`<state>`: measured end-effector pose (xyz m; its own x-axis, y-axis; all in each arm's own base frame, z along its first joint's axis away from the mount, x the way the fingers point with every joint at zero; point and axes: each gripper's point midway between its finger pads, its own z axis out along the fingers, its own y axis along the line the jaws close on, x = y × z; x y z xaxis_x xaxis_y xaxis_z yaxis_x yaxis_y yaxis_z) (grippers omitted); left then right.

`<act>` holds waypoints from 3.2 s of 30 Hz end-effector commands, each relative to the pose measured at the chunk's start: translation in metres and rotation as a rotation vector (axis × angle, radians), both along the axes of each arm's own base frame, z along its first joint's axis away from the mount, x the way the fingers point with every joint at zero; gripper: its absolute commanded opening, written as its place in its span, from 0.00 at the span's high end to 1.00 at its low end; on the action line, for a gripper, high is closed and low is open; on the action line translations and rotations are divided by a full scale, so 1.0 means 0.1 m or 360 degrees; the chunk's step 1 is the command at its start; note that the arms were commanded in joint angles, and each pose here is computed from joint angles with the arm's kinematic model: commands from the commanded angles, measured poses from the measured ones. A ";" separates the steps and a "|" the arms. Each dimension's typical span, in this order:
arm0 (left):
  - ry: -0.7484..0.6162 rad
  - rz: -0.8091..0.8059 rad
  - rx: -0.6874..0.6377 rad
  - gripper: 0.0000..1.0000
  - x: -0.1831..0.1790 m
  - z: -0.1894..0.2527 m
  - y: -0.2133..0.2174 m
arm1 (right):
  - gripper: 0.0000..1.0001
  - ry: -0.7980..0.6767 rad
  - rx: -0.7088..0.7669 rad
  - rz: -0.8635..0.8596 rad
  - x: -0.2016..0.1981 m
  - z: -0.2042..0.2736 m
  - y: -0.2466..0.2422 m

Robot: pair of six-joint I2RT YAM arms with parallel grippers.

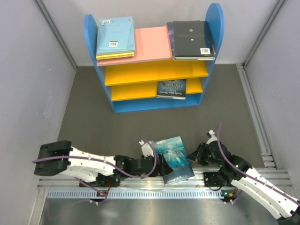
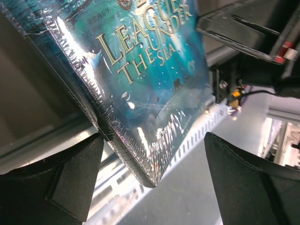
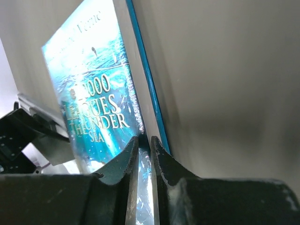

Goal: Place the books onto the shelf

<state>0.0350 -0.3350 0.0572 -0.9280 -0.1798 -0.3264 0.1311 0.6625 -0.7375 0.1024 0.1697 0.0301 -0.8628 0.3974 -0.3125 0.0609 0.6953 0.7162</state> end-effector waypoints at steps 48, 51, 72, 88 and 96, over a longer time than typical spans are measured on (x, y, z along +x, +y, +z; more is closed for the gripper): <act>-0.0707 -0.0009 -0.1150 0.14 0.50 3.30 -1.14 | 1.00 0.0089 0.0287 0.0155 -0.47 0.20 0.75; -0.0728 -0.0034 -0.1108 0.14 0.54 3.33 -1.24 | 1.00 0.0068 0.0296 0.0144 -0.45 0.28 0.73; -0.0461 0.0225 0.0045 0.02 1.09 0.95 0.33 | 0.00 0.0084 -0.0155 -0.0114 -0.40 0.40 -0.26; -0.0156 0.0018 0.0032 0.05 0.97 -0.04 0.32 | 0.01 0.0354 -0.0332 -0.0019 -0.59 -0.17 0.15; -0.0017 -0.0082 -0.0118 0.06 0.72 -0.07 0.31 | 0.00 0.0393 -0.0169 -0.0023 -0.60 -0.27 0.35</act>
<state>0.1543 -0.2865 0.0466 -0.8413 -0.2541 -0.4771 0.1665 0.7179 -0.6760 0.0450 0.2122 0.0366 -0.9132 0.3873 -0.1264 0.2190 0.7283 0.6493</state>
